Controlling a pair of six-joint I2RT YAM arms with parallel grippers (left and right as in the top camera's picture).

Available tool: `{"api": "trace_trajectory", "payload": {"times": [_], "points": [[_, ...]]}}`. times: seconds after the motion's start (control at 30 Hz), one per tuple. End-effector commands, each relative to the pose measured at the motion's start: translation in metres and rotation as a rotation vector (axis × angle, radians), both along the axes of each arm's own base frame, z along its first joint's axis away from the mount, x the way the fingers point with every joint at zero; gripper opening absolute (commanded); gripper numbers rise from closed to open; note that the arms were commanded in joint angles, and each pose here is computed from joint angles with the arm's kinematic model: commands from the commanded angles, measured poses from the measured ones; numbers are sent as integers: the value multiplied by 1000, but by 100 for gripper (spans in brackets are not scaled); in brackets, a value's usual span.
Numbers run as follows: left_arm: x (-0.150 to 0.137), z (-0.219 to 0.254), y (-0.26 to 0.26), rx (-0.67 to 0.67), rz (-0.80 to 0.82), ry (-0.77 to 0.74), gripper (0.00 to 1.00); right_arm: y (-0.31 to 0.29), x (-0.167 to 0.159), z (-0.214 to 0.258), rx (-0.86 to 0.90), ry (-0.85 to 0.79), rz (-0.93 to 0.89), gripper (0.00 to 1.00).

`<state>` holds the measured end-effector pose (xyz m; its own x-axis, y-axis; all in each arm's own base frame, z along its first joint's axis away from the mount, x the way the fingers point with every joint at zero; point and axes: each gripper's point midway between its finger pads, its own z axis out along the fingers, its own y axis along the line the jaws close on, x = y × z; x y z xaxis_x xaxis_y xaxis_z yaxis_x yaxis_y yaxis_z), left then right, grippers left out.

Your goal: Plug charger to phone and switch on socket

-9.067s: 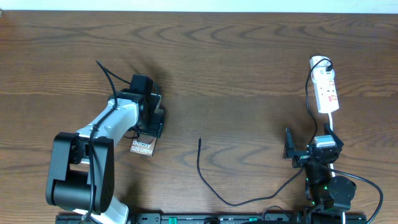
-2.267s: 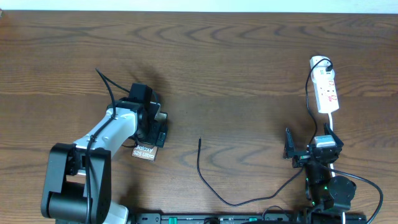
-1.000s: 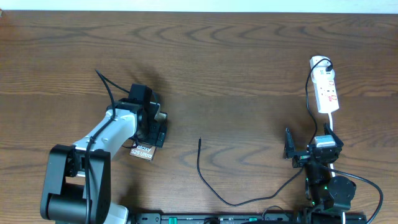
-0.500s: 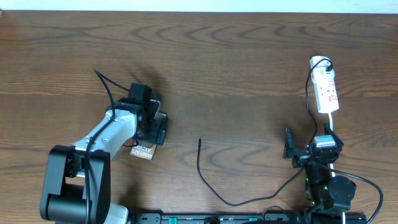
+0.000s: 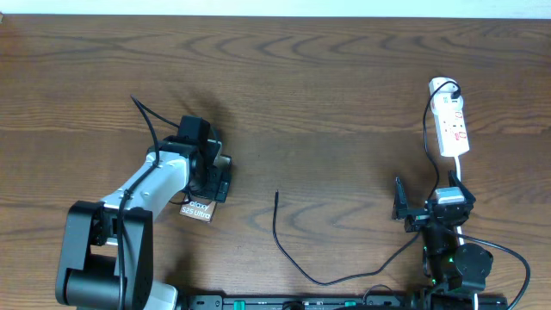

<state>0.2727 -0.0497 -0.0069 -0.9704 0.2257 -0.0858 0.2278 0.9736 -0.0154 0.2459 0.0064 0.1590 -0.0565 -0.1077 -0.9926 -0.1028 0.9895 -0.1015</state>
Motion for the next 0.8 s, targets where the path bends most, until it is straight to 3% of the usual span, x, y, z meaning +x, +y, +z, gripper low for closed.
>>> {"api": "trace_trajectory", "payload": {"times": [0.0, 0.77], "points": [[-36, -27, 6, 18, 13, 141, 95, 1, 0, -1, -11, 1, 2, 99], [-27, -28, 5, 12, 13, 108, 95, 1, 0, -1, -11, 1, 2, 99]]}}
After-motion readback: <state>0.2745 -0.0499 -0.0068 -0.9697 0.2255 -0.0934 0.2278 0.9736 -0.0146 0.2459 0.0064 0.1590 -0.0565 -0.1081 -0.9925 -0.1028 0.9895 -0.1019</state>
